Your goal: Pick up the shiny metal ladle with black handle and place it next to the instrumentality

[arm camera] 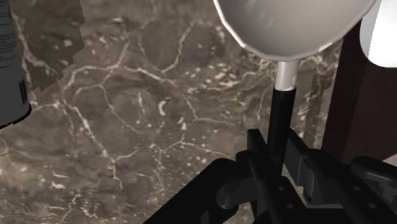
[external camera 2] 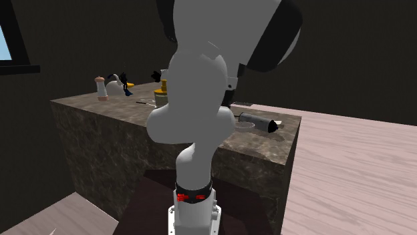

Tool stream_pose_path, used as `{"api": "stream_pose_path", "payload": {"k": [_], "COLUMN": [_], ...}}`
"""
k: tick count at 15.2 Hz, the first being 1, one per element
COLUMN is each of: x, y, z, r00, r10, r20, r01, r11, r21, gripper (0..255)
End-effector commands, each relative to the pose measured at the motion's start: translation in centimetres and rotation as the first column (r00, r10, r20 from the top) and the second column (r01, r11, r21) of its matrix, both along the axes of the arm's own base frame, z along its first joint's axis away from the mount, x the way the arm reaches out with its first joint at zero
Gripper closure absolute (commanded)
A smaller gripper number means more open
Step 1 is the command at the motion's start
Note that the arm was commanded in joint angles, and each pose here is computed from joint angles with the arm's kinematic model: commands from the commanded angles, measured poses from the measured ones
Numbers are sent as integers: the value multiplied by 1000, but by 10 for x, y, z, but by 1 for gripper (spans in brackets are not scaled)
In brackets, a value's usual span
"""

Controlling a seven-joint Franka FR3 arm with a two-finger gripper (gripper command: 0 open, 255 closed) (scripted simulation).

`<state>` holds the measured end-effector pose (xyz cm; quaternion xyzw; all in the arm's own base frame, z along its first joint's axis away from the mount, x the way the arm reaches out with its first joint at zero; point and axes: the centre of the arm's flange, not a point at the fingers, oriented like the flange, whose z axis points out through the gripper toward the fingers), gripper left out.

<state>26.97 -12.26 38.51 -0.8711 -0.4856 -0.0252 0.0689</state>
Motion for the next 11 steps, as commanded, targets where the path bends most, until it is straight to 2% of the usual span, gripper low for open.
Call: {"api": "stream_pose_path", "payload": {"k": [1, 10, 11], "x": [0, 0, 6], "y": [0, 0, 12], "z": [11, 59, 59], "r00": [1000, 1000, 1000], "r10": [0, 0, 0], "r20": [-1, -1, -1], "r01": [0, 0, 0], "r11": [1000, 1000, 1000], "r21": [0, 0, 0], "gripper": [255, 255, 255]}}
